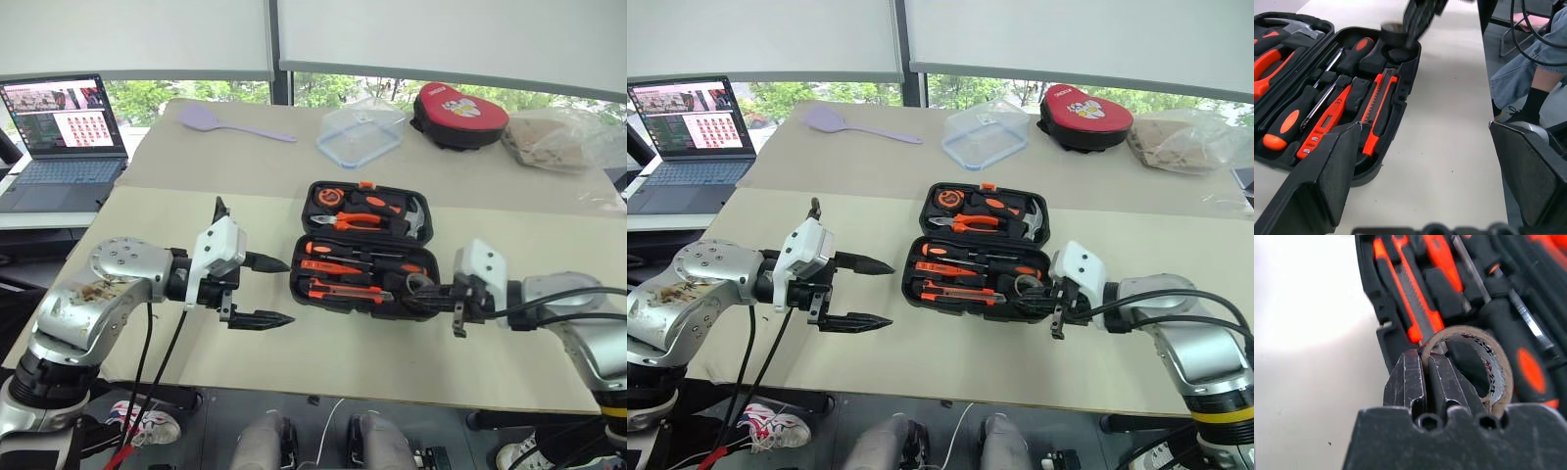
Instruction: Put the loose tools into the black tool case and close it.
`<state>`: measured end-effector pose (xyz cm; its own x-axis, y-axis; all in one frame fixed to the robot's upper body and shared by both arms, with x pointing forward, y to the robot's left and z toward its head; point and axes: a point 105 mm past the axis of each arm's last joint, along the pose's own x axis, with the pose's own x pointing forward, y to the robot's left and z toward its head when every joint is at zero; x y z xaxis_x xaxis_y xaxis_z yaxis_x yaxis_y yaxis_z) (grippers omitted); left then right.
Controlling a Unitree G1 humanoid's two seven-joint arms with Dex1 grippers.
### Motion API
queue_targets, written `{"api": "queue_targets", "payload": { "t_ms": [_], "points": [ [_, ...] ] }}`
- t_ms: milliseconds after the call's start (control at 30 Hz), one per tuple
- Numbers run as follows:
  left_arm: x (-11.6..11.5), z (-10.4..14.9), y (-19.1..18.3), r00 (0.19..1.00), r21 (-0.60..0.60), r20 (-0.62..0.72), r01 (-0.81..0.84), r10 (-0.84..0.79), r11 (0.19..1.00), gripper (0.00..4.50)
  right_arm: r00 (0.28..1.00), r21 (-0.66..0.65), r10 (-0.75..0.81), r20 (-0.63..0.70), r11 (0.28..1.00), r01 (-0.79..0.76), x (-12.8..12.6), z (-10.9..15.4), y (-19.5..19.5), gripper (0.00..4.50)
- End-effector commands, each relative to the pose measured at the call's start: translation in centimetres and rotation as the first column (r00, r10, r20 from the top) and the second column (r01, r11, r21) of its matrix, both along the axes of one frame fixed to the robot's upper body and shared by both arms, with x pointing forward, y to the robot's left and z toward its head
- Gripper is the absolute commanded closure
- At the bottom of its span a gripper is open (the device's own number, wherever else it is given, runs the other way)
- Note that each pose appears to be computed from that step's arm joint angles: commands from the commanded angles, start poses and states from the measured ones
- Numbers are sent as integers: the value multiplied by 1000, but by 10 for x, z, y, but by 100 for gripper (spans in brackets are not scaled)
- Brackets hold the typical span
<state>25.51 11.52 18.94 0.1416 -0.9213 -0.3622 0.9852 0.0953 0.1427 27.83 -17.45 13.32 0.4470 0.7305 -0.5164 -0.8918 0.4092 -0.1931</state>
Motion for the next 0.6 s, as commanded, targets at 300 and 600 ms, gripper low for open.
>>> {"api": "queue_targets", "payload": {
  "t_ms": [300, 600],
  "points": [
    [4, 8, 3, 998, 4, 55, -6, 6, 1000, 0, 1000, -65, 6, -3, 998, -6, -2, -9, -5, 354],
    [8, 8, 2, 998, 2, 63, -12, 12, 1000, 0, 1000, -47, 20, -10, 999, -20, -10, 4, -10, 55]
  ]
}}
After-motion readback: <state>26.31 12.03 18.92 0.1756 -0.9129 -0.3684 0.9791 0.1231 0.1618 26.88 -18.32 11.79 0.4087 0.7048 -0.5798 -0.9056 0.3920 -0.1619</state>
